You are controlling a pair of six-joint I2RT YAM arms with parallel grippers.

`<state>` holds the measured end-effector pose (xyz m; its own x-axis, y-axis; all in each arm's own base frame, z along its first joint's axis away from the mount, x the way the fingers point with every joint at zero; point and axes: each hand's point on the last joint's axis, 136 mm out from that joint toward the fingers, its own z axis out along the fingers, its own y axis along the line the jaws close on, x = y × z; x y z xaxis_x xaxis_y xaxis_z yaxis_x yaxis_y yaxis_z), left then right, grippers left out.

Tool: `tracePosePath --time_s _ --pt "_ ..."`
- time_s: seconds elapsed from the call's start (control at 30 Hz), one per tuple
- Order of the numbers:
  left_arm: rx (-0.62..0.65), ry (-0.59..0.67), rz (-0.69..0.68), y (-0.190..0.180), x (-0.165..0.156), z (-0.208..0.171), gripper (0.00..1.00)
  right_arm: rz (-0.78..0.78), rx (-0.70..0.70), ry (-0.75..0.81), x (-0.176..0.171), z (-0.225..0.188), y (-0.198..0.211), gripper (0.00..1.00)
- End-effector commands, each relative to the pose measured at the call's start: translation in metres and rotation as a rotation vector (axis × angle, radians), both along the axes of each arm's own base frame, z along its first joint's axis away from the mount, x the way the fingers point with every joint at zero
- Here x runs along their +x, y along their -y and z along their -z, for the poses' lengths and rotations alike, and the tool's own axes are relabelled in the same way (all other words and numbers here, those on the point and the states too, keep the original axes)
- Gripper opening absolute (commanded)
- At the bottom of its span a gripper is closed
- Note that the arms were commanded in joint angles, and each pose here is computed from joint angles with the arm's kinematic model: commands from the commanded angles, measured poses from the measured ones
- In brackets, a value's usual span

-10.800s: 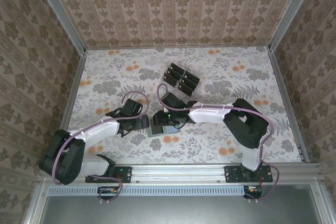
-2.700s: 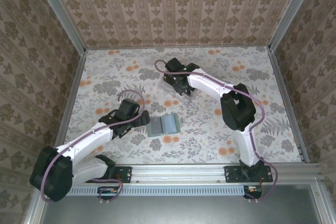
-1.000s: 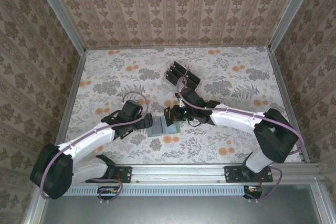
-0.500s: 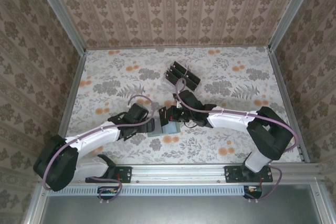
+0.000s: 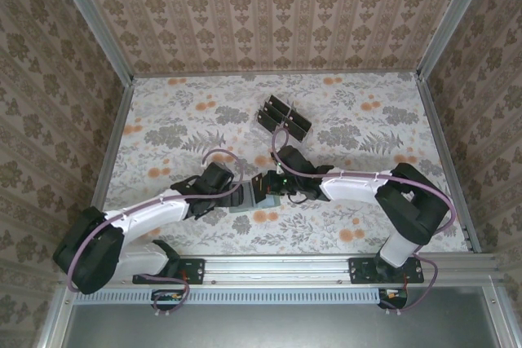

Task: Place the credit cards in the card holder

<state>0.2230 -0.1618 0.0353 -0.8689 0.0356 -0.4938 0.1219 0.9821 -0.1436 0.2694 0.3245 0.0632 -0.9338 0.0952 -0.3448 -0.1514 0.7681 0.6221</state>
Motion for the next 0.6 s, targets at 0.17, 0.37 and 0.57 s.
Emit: tracePosePath --time_s 0.17,0.37,0.57 --pt "0.025 -0.005 0.001 -0.002 -0.003 0.016 1.0 0.018 -0.007 -0.001 0.002 0.007 0.004 0.0" --pt "0.053 -0.029 0.008 -0.005 -0.007 0.027 1.0 0.015 0.0 -0.007 0.001 0.008 0.003 0.0" --pt "0.085 -0.054 0.001 -0.014 -0.013 0.038 1.0 0.015 0.007 -0.005 0.001 0.007 0.003 0.0"
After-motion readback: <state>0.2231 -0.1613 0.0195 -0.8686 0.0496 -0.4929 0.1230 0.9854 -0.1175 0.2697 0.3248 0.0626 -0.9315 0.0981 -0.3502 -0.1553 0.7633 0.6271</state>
